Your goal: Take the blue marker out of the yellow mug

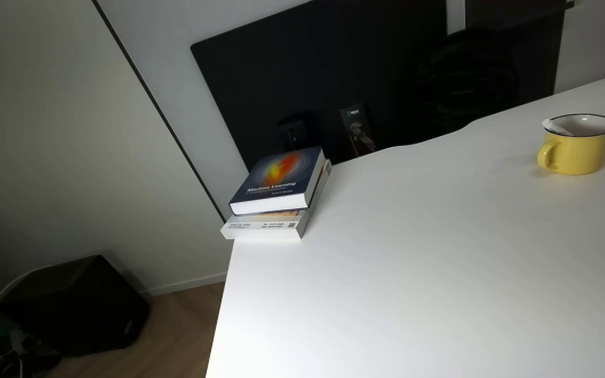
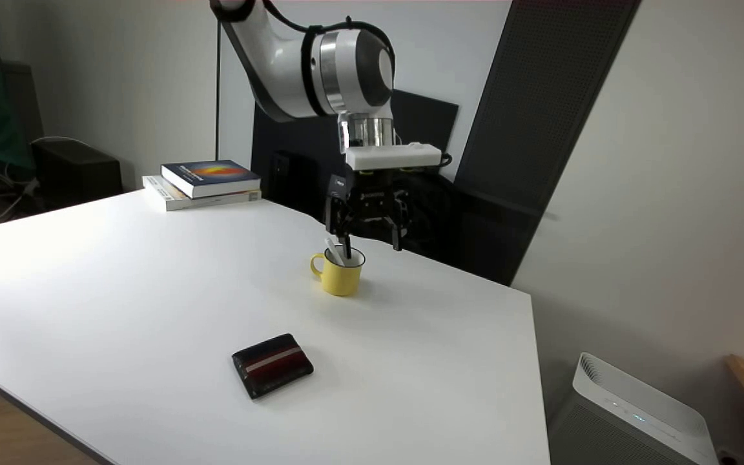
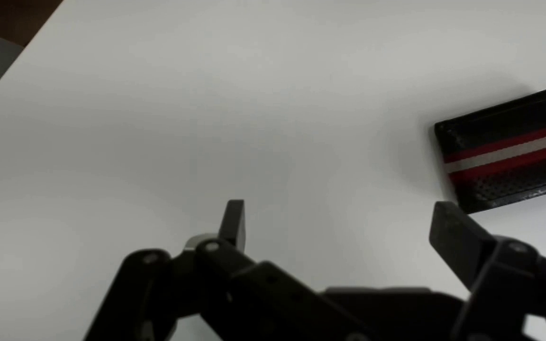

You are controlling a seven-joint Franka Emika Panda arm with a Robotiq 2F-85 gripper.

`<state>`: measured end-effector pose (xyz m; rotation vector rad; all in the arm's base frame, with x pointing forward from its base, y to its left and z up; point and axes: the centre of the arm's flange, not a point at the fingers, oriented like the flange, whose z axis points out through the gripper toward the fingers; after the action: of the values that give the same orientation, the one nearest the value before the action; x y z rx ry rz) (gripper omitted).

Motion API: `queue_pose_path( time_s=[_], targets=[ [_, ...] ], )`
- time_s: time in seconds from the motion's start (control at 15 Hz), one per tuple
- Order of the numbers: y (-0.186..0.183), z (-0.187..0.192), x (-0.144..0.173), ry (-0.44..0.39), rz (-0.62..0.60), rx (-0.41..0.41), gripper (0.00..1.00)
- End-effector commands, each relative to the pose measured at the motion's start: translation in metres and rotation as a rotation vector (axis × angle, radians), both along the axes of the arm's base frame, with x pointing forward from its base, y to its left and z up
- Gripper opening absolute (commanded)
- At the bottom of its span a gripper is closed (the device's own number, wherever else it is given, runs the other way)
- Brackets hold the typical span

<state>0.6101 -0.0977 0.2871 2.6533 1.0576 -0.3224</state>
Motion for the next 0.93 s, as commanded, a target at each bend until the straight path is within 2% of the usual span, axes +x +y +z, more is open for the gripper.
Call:
queue_pose_path(
  time_s=[0.0, 0.4, 0.67, 0.87],
  targets=[
    [0.003, -0.026, 0.057, 0.021, 0.059, -0.027, 1.0],
    [0.067, -0.057, 0.108, -0.017, 0.214, -0.06, 1.0],
    [0.11, -0.066, 0.118, -0.027, 0.301, -0.082, 1.0],
    [0.127, -0.073, 0.121, -0.024, 0.344, -0.086, 1.0]
  ],
)
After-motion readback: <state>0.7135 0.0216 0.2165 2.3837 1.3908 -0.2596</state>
